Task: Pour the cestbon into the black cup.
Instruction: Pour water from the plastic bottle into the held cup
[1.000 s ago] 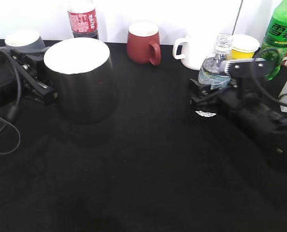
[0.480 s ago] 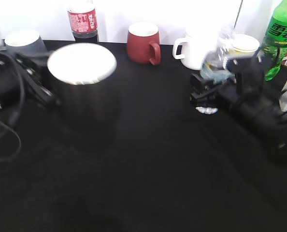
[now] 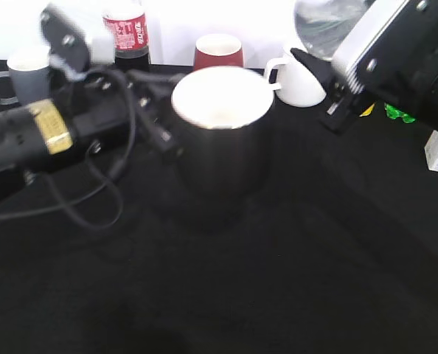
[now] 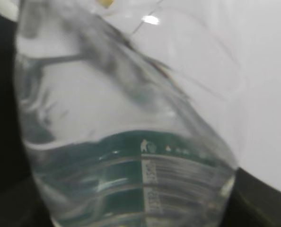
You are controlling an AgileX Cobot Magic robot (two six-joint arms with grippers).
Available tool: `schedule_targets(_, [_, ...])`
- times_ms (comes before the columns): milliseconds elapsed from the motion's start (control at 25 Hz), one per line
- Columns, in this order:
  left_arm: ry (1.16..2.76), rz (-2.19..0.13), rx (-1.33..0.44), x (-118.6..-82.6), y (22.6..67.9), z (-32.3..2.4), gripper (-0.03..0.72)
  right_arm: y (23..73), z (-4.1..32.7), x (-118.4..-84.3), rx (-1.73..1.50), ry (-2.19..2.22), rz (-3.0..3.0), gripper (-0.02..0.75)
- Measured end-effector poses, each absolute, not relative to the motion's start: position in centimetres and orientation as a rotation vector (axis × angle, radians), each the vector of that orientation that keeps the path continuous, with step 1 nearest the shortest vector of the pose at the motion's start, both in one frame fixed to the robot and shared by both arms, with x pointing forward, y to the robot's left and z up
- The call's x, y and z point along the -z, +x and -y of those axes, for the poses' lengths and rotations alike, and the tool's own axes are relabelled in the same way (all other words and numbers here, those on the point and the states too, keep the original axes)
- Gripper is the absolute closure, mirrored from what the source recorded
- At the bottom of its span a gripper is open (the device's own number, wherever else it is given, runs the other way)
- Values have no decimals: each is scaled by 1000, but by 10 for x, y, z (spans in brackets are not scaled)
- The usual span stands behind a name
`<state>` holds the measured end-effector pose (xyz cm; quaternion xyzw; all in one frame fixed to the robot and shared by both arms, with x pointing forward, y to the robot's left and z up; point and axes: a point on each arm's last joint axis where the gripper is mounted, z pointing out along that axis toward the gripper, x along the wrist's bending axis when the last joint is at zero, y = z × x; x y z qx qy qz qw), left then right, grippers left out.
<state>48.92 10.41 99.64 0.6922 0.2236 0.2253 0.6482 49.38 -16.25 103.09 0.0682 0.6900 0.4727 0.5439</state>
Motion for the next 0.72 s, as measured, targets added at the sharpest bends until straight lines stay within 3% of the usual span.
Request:
schedule_targets(400, [1569, -461, -489, -999, 489, -99, 655, 494, 162, -1031, -694, -280, -1553, 257])
schedule_targets(720, [1672, -408, -447, -991, 484, -96, 655, 494, 163, -1030, -556, -411, -1509, 257])
